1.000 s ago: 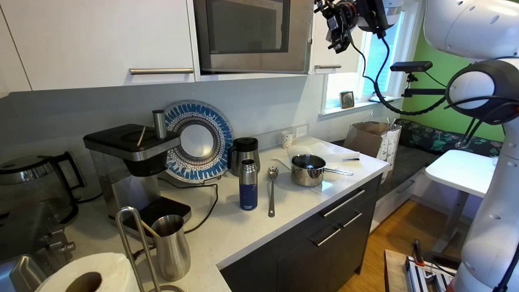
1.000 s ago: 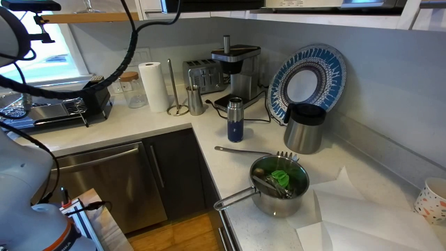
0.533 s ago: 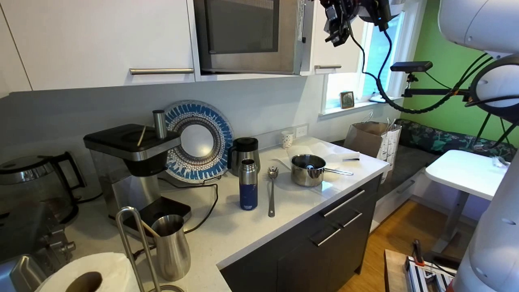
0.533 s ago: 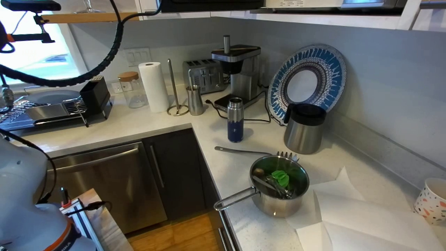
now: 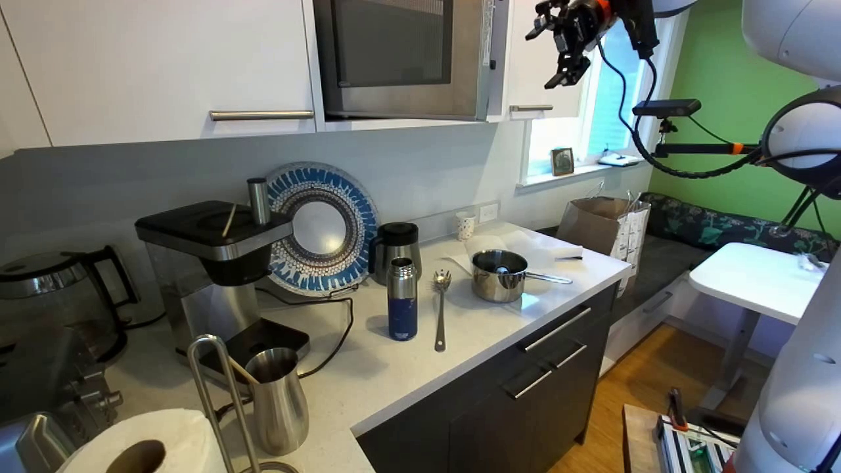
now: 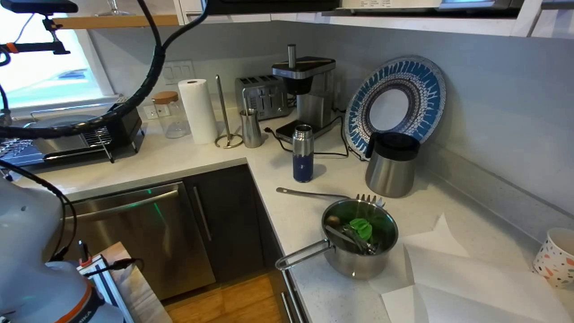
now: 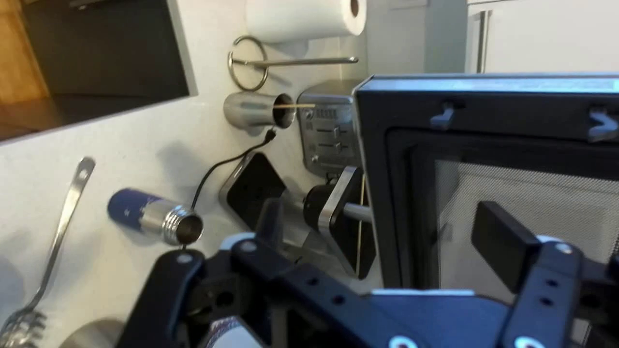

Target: Open the microwave door

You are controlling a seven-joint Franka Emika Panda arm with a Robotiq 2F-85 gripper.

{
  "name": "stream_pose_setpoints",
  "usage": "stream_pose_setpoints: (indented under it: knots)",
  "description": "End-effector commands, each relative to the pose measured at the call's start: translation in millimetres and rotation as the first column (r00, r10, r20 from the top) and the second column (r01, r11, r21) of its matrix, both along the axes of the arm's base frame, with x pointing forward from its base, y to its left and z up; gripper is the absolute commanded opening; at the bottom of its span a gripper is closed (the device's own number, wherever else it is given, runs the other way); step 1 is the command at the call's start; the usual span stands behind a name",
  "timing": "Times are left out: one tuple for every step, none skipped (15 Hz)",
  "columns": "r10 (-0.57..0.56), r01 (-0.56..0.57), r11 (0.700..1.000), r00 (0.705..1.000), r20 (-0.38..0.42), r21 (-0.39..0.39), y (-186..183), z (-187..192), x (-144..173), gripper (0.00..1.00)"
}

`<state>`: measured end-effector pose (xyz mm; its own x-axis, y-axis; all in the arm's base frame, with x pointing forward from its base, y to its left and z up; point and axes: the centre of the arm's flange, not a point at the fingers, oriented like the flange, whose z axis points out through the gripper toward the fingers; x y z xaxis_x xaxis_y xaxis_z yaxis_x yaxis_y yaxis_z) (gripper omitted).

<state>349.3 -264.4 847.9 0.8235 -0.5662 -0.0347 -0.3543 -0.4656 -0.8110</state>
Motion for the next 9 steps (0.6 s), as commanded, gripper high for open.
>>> stream_pose_setpoints:
  knots:
    - [-0.050,0.064,0.982,0.995,0.083,-0.175,-23.3,2.8,-23.6,1.00]
    - [-0.053,0.079,0.973,0.991,0.124,-0.215,-26.9,3.3,-26.8,1.00]
    - [-0.031,0.073,0.963,0.986,0.162,-0.258,-29.2,5.8,-31.0,1.00]
    - [-0.014,0.075,0.952,0.980,0.200,-0.298,-30.6,7.2,-34.3,1.00]
    - [0.018,0.063,0.938,0.973,0.230,-0.340,-30.5,8.3,-37.9,1.00]
    - [0.046,0.060,0.922,0.964,0.261,-0.382,-30.9,8.0,-40.4,1.00]
    - [0.079,0.047,0.900,0.960,0.269,-0.433,-31.5,2.9,-40.4,1.00]
    - [0.038,0.052,0.931,0.970,0.239,-0.362,-38.0,18.7,-31.9,1.00]
    - [0.045,0.051,0.926,0.968,0.245,-0.373,-38.3,19.3,-32.8,1.00]
